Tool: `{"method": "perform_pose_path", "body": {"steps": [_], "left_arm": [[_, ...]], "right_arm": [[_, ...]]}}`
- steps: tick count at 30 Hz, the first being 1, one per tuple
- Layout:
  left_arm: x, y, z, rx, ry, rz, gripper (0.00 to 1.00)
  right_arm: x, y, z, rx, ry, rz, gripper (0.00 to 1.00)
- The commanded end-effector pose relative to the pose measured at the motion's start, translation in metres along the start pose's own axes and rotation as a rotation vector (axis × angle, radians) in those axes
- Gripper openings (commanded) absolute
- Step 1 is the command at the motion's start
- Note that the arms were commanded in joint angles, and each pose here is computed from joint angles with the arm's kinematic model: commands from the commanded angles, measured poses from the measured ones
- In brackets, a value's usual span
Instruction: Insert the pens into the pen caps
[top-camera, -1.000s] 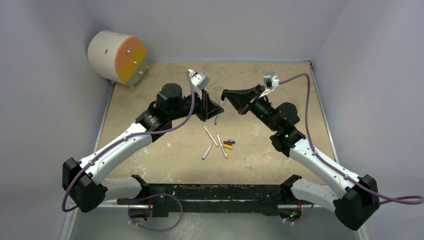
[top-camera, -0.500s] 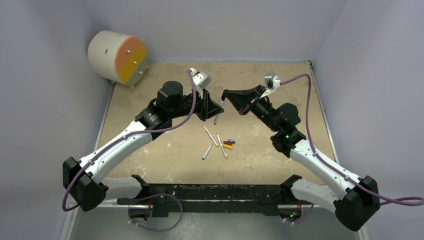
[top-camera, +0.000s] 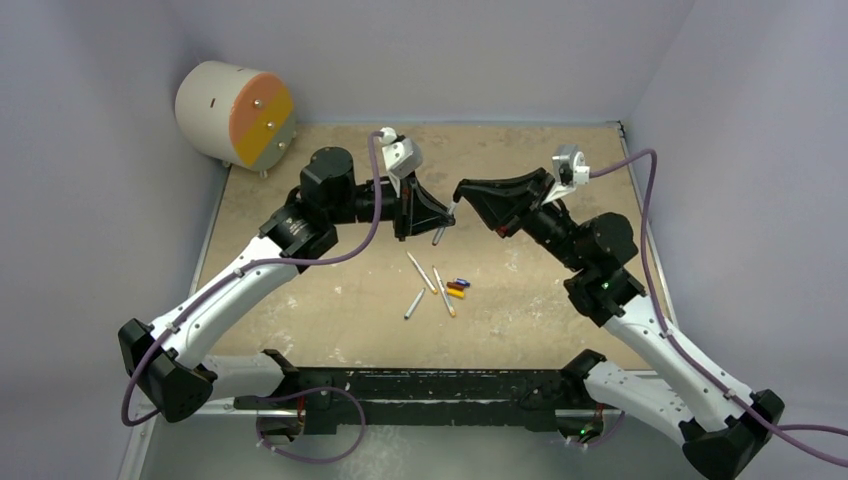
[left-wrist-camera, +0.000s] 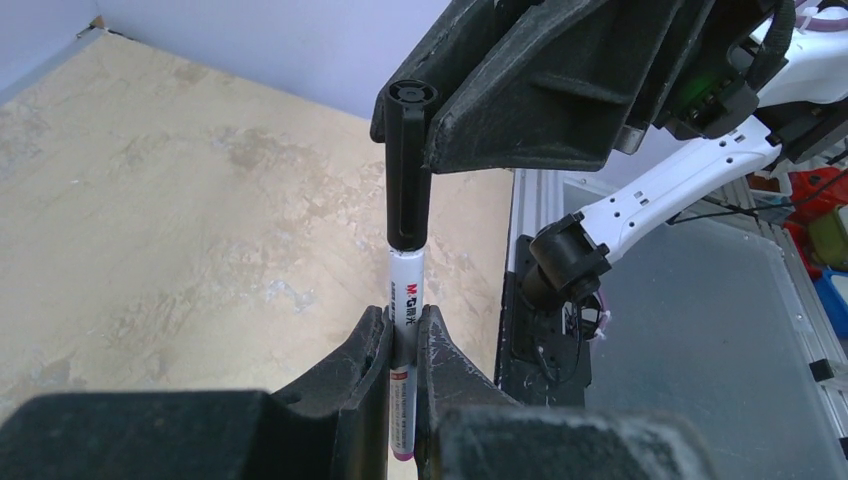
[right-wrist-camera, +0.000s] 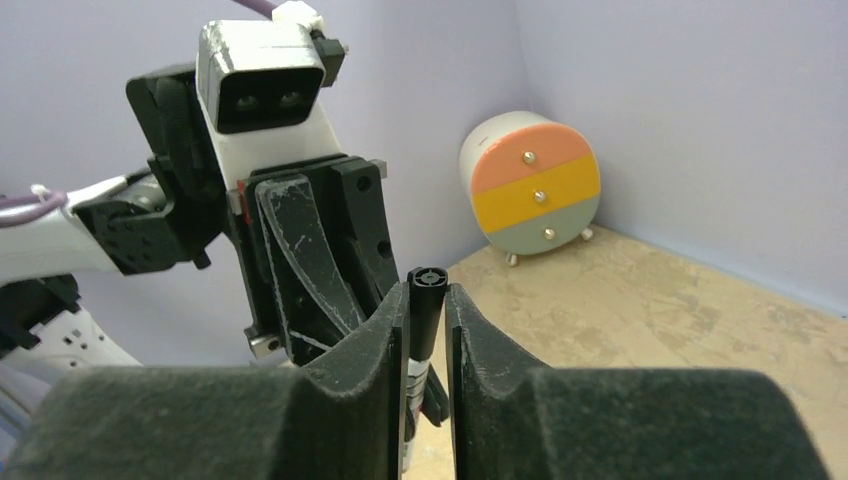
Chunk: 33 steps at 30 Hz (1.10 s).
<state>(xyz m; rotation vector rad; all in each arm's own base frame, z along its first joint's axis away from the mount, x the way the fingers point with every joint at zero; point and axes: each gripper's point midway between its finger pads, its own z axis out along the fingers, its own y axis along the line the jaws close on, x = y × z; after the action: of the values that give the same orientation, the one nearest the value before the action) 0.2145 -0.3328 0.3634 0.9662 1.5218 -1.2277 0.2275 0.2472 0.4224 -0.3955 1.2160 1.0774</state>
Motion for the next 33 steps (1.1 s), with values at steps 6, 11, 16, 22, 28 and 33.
{"method": "perform_pose_path", "body": {"steps": [6,11,16,22,28,33], "left_arm": [[-0.033,-0.029,-0.015,0.111,-0.073,0.126,0.00],[-0.029,-0.030,-0.015,0.123,-0.061,0.120,0.00],[-0.027,-0.032,-0.015,0.132,-0.057,0.116,0.00],[-0.040,-0.032,-0.016,0.111,-0.102,0.133,0.00],[-0.066,-0.033,-0.019,0.083,-0.170,0.175,0.00],[-0.085,-0.037,-0.020,0.085,-0.201,0.227,0.00]], "right_arm": [[-0.010,0.011,0.004,-0.034,0.046,-0.066,0.43],[-0.016,0.013,0.000,-0.036,0.012,-0.069,0.39],[-0.019,0.014,-0.003,-0.036,0.000,-0.070,0.00],[-0.008,0.014,-0.002,-0.047,0.021,-0.042,0.00],[0.034,0.019,-0.001,-0.126,0.139,0.052,0.00],[0.069,0.018,-0.008,-0.152,0.226,0.127,0.00]]}}
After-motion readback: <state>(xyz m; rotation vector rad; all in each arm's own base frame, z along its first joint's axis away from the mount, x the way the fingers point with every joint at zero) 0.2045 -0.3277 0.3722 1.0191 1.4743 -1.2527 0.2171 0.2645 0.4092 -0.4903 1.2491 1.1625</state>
